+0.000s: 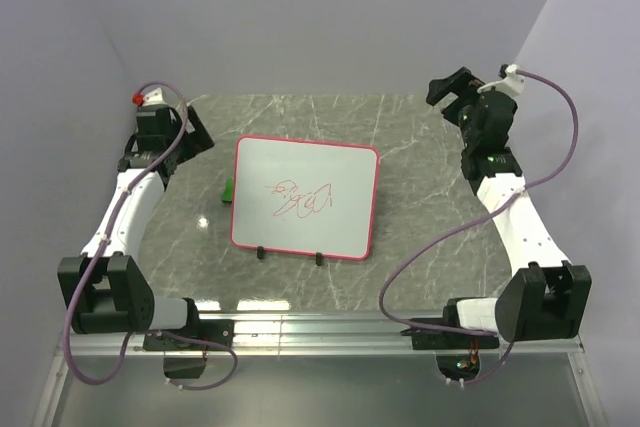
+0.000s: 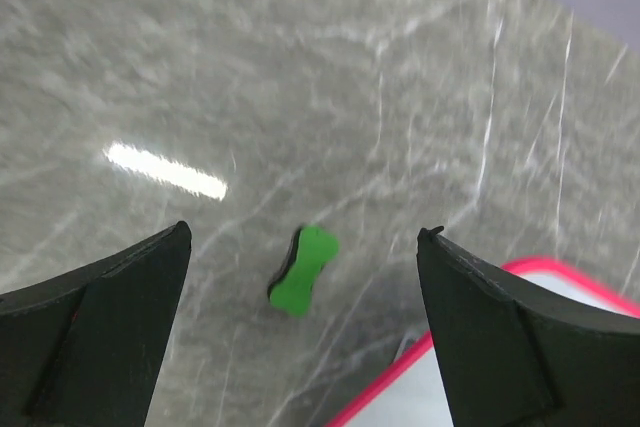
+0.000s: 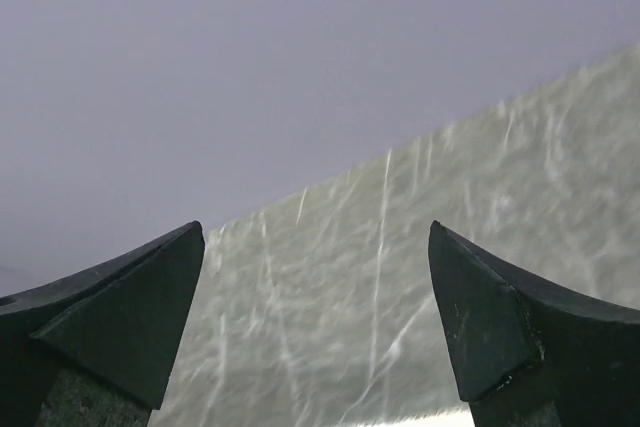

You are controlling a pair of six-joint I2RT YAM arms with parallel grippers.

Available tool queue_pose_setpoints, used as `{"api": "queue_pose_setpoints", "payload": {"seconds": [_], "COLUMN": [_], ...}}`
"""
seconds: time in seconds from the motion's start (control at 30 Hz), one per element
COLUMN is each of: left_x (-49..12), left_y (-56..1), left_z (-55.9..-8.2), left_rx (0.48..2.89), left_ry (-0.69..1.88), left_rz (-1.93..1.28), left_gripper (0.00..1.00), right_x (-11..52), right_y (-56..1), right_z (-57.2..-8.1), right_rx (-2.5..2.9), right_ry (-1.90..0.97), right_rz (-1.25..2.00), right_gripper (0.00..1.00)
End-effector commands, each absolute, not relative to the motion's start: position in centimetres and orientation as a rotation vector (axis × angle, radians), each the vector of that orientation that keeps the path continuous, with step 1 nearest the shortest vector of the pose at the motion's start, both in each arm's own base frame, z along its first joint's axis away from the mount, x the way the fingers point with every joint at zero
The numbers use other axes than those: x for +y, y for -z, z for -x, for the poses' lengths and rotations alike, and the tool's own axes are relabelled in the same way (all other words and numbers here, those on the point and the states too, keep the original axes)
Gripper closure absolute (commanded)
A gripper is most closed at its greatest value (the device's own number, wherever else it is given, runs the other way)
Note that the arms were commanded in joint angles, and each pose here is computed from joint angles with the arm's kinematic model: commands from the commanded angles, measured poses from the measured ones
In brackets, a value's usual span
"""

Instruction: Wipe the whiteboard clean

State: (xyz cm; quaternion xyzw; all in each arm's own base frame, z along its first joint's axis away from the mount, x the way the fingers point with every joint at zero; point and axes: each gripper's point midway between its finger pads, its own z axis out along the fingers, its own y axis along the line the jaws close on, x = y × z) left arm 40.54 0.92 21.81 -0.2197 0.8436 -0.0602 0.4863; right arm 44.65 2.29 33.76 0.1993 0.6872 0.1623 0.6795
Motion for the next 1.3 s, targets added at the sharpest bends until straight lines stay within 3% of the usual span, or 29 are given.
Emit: {"api": "queue_pose_setpoints", "payload": {"seconds": [0.0,0.13,0.3,0.9,1.17,1.27], "left_x": [-0.3,-0.4,-0.3,-4.5,-3.5,-3.8], "left_y": [-20.3,-18.1,-15.0,-6.5,-4.4,-3.8], "left_z": [-39.3,-39.4,-40.6,-40.8,-39.6,-39.3], "left_rx": [2.135,2.221,2.358,2.621,2.706,2.728], "left_ry": [0.29,0.336,0.329,0.253,0.103,0.094], "left_rz": [0.456,0.428,0.414,0.246,0.258,0.25], "left_gripper": [0.01,0.0,0.0,0.07,0.13,0.2], "right_x": [3.4,7.6,8.0,7.4,7.5,7.5], "right_y": [-27.2,-22.3,-18.1,-16.0,-14.9,-14.8], "right_z": [-43.6,-43.0,-40.6,-37.7,-38.1,-38.4], "right_rx": [1.79,2.015,2.165,2.35,2.377,2.384], "right_ry": [-0.497,-0.706,-0.677,-0.56,-0.56,-0.559], "right_rz": [-0.699,-0.65,-0.706,-0.62,-0.646,-0.653], "right_gripper": [0.0,0.0,0.0,0.0,0.0,0.0]}}
